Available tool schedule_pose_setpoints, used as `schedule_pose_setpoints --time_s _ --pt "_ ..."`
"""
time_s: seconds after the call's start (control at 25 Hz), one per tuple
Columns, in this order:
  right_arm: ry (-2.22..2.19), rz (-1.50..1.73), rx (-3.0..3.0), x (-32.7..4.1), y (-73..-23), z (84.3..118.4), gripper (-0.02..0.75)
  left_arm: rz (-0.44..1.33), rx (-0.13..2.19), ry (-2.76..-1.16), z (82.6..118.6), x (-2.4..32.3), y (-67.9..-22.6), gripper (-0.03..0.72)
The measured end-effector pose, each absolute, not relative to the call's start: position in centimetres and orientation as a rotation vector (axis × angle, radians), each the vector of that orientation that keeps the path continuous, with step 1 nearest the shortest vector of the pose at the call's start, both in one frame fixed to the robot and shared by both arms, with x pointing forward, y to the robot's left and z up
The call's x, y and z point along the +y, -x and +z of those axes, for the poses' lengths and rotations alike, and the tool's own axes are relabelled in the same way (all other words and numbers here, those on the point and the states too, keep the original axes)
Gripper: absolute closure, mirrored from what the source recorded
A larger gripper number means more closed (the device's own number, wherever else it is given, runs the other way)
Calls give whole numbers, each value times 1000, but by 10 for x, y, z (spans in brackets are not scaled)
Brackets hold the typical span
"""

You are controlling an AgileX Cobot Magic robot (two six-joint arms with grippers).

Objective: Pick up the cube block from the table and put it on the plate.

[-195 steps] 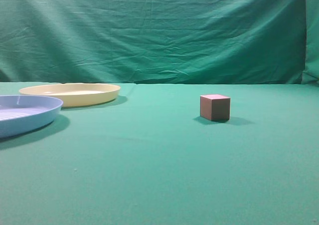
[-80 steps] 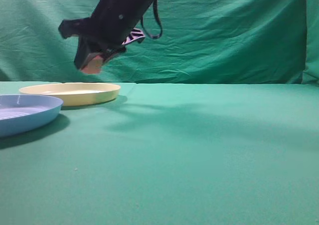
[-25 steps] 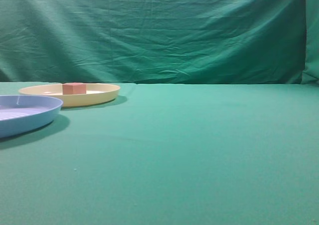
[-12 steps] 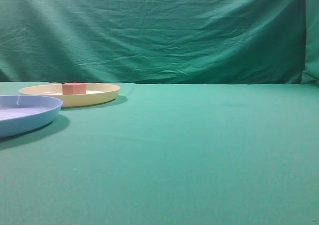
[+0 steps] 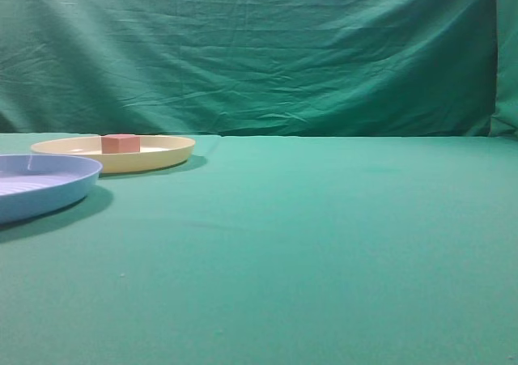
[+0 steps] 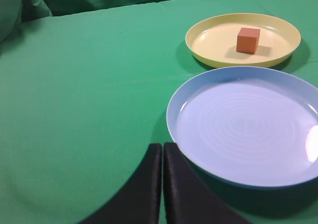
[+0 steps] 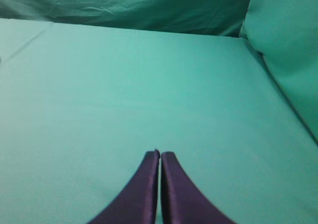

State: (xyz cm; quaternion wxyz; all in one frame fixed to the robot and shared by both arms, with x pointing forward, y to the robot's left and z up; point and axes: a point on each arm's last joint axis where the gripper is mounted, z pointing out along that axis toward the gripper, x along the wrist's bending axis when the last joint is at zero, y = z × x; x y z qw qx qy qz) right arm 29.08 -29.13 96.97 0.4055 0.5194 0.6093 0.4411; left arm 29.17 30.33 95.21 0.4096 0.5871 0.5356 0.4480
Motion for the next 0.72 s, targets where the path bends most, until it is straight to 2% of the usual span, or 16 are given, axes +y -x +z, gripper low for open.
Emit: schedule_pose_setpoints --time_s 0.16,0.72 --pt "-1333 1093 1546 -292 -291 947 738 1128 1349 -1479 952 303 -292 688" --pt "-1323 1090 1544 -292 -291 946 738 1128 1349 -1479 952 303 -292 688"
